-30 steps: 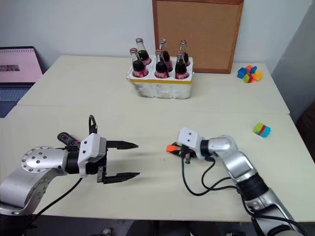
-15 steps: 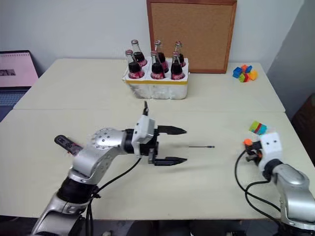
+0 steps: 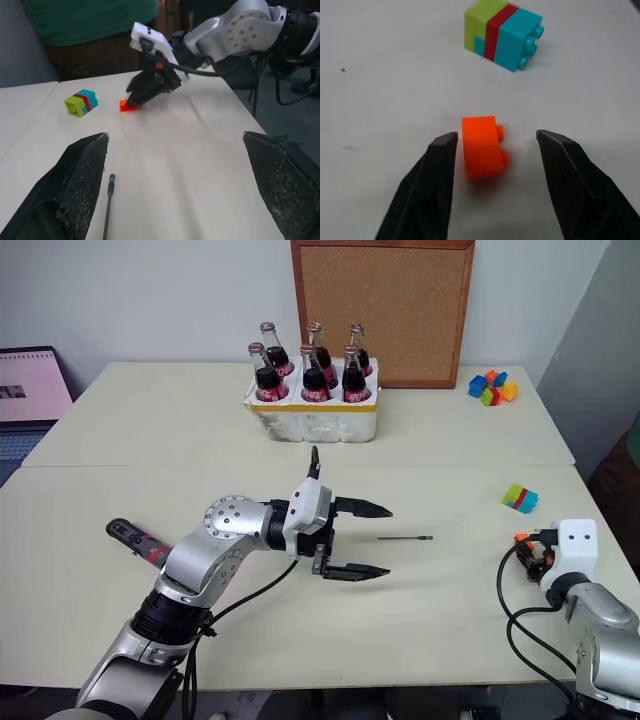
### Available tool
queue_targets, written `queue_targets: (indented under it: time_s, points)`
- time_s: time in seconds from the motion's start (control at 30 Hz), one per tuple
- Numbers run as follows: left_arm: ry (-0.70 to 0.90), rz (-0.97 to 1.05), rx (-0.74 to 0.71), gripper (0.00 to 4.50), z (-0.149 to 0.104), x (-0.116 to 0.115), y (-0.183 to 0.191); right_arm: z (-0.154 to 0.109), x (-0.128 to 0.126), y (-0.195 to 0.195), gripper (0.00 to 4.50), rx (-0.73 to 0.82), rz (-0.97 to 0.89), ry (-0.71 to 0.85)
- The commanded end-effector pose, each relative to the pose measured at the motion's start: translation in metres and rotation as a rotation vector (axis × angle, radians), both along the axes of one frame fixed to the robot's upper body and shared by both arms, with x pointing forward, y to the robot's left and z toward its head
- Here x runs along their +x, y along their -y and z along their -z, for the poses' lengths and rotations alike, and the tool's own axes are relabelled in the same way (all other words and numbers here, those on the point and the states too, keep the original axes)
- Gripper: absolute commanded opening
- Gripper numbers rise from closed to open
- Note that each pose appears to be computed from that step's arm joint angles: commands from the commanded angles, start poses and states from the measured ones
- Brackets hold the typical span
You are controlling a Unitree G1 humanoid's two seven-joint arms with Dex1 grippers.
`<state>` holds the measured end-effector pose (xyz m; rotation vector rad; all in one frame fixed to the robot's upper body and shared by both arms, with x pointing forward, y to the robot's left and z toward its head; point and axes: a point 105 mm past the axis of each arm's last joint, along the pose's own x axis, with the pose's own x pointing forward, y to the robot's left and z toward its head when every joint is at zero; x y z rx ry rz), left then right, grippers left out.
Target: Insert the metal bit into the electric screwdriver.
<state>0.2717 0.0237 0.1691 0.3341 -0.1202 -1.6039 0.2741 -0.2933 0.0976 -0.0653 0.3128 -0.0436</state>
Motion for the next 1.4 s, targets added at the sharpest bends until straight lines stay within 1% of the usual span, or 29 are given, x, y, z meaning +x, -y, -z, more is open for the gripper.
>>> queue_targets:
  time_s: [0.03,0.1,0.17,0.23,0.27,0.4,0.53,0.57,0.63,0.7,0.73,0.83,0.9,1.03,1.1,1.27,1.4]
  points:
    - [0.064,-0.035,0.007,4.50,-0.009,0.005,-0.012,-0.031,-0.008,-0.008,3.64,-0.034,-0.087,0.098]
    - [0.082,-0.067,0.028,4.50,-0.011,0.009,-0.022,-0.040,-0.013,-0.019,4.09,-0.104,-0.194,0.106]
    - [0.096,-0.108,0.050,4.50,-0.015,0.014,-0.035,-0.056,-0.018,-0.044,4.09,-0.123,-0.353,0.155]
    - [0.115,-0.166,0.090,4.50,-0.019,0.019,-0.055,-0.076,-0.026,-0.088,4.09,-0.070,-0.597,0.221]
    - [0.128,-0.199,0.121,4.50,-0.020,0.021,-0.067,-0.082,-0.030,-0.109,4.09,-0.052,-0.711,0.231]
    - [0.160,-0.293,0.258,4.50,-0.025,0.021,-0.114,-0.090,-0.040,-0.162,4.09,-0.065,-1.024,0.225]
    - [0.199,-0.325,0.465,4.50,-0.025,0.008,-0.161,-0.092,-0.039,-0.191,4.09,-0.160,-1.207,0.231]
    - [0.205,-0.321,0.498,4.50,-0.024,0.006,-0.166,-0.092,-0.039,-0.194,4.09,-0.172,-1.226,0.229]
    - [0.242,-0.307,0.623,4.50,-0.020,0.003,-0.186,-0.090,-0.039,-0.202,4.09,-0.185,-1.279,0.226]
    - [0.306,-0.246,0.849,4.50,-0.013,-0.001,-0.217,-0.082,-0.040,-0.214,4.09,-0.194,-1.347,0.219]
    - [0.318,-0.222,0.914,4.50,-0.011,-0.003,-0.226,-0.080,-0.040,-0.217,4.09,-0.195,-1.363,0.216]
    - [0.340,-0.161,1.035,4.50,-0.005,-0.003,-0.245,-0.072,-0.038,-0.222,4.09,-0.207,-1.381,0.214]
    - [0.356,-0.131,1.068,4.50,-0.001,0.000,-0.251,-0.069,-0.037,-0.226,4.09,-0.213,-1.389,0.220]
    - [0.358,-0.093,1.093,4.50,0.012,0.010,-0.252,-0.065,-0.043,-0.236,4.09,-0.198,-1.410,0.234]
    - [0.367,-0.069,1.141,4.50,0.015,0.012,-0.260,-0.065,-0.047,-0.241,4.09,-0.185,-1.412,0.242]
    - [0.386,-0.061,1.204,4.50,0.013,0.024,-0.270,-0.063,-0.055,-0.251,4.09,-0.156,-1.403,0.247]
    - [0.362,-0.058,1.205,4.50,0.014,0.027,-0.271,-0.064,-0.058,-0.256,4.09,-0.144,-1.393,0.251]
